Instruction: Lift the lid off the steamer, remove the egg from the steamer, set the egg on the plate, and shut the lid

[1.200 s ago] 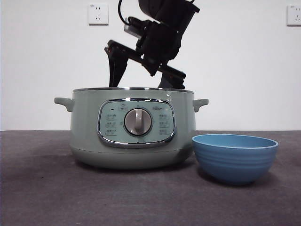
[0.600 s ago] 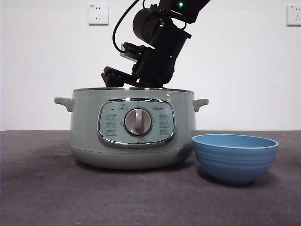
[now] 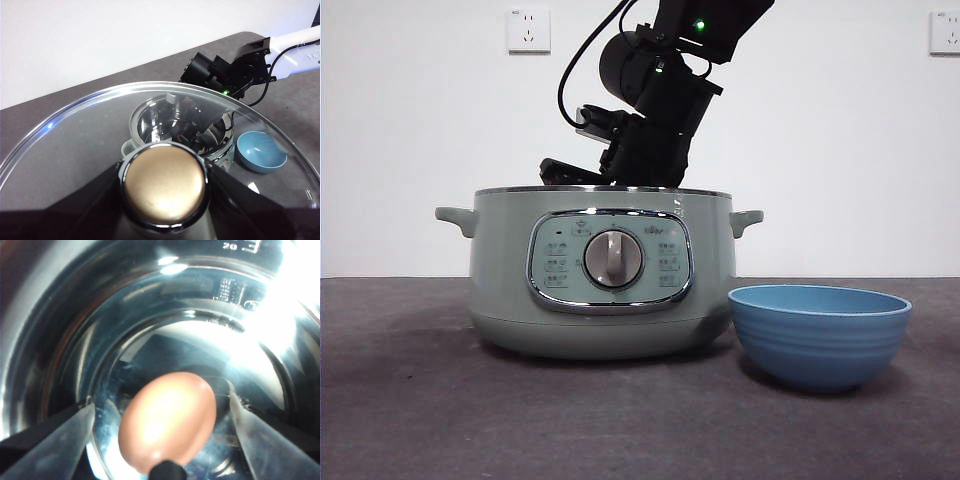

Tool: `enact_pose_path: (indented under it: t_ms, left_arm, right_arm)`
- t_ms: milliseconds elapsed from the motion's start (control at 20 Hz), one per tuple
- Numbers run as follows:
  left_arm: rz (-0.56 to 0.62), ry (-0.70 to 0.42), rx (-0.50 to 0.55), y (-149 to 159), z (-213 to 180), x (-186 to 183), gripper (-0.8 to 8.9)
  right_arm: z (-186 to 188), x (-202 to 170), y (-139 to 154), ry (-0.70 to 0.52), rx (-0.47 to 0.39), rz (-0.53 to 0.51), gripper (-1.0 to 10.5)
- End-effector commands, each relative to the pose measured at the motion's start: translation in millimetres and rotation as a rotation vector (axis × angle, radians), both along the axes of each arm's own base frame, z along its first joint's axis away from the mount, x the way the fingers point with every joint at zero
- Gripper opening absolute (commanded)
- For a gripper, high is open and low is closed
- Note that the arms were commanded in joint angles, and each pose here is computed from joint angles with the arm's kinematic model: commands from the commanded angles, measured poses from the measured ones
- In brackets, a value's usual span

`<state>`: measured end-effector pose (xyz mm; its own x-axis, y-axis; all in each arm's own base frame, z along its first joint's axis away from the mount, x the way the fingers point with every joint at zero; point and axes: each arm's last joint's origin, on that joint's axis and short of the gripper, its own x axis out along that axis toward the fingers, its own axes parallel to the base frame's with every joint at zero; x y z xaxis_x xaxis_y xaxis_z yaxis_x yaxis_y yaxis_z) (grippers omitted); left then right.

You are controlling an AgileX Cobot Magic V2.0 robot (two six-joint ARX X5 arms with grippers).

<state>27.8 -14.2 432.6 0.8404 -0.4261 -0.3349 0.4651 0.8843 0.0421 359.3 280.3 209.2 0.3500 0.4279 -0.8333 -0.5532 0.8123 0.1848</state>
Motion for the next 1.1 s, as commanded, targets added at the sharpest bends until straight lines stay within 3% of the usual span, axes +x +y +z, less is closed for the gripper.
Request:
enact_pose_path:
  t_ms: [50,300,450,700,850,1100]
  left_arm:
    - [-0.005,-0.055,-0.013,2,5,-3,-0.08]
    - [-0.005,-0.044,-0.008,2,4,-4,-0.08]
    - [-0.005,-0.043,-0.007,2,4,-4,-0.08]
    - [-0.005,-0.043,-0.007,2,4,-4,-0.08]
    - [-0.005,-0.043,-0.008,2,4,-3,-0.08]
    - [-0.006,-0.047,-0.010,2,4,-3,-0.08]
  right_arm:
    - [-9,2,3,0.014,-0.004,-0.011,3.4]
    - [-9,2,3,0.017,-0.002,-0.016,2.1]
    - [-9,2,3,0.015,0.004,-0.013,0.2]
    - [-2,4,4,-0.022,0.032,-0.009,-0.1]
    - [29,-3,-1,-0.089,0.075,-0.003,-0.1]
    - [129,-50,-38,-0.230,0.112,0.029,-0.1]
